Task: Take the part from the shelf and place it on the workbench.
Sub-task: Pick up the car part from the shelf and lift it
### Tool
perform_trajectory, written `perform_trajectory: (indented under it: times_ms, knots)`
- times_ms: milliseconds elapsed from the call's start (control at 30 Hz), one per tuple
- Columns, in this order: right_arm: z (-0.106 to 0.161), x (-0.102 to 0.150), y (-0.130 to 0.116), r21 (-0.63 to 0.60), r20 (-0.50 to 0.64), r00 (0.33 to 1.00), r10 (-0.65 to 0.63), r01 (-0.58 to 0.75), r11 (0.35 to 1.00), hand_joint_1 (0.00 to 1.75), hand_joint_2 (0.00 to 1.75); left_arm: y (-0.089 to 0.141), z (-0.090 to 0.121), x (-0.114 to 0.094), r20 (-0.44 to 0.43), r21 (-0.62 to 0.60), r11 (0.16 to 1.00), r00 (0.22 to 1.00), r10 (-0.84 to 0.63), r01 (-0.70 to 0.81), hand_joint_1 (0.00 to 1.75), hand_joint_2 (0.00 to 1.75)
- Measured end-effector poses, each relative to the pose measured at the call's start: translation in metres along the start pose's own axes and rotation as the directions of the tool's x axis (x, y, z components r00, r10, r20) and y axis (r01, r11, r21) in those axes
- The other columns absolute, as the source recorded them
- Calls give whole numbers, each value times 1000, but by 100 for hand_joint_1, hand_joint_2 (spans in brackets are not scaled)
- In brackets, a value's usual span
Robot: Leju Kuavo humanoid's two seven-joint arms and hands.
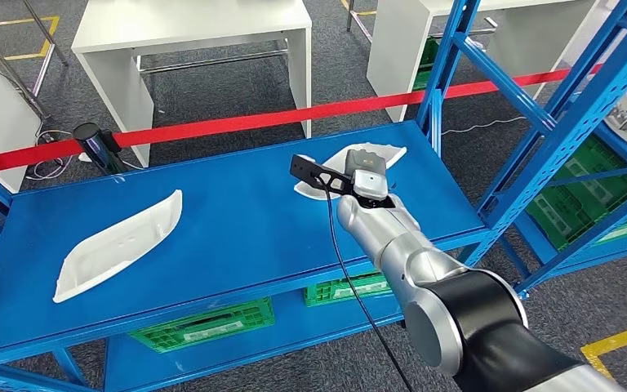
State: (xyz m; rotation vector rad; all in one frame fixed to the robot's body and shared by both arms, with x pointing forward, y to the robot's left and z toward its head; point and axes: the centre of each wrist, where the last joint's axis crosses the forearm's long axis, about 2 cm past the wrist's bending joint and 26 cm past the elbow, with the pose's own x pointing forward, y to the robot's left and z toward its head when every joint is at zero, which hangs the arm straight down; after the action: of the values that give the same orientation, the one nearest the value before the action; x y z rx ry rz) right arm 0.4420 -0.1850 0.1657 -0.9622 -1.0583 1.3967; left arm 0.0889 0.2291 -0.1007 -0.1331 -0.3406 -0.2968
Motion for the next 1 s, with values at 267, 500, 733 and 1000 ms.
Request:
perform_trajectory:
  times_ms: [267,500,733,1000]
  knots:
    - [0,0,0,0,0,1000,1,-1,1000,0,175,0,0,0,0,0,1000,1000,0,0,0,0]
    - [0,0,0,1,0,1000,1,-1,1000,0,175,0,0,0,0,0,1000,1000,1,-1,0,0]
    - [0,0,0,1,0,1000,2,-2,1000,0,175,0,0,0,0,0,1000,1000,3,-3,0,0]
    - [0,0,0,1,0,1000,3,-3,1000,0,175,0,0,-1,0,0,1000,1000,3,-3,0,0]
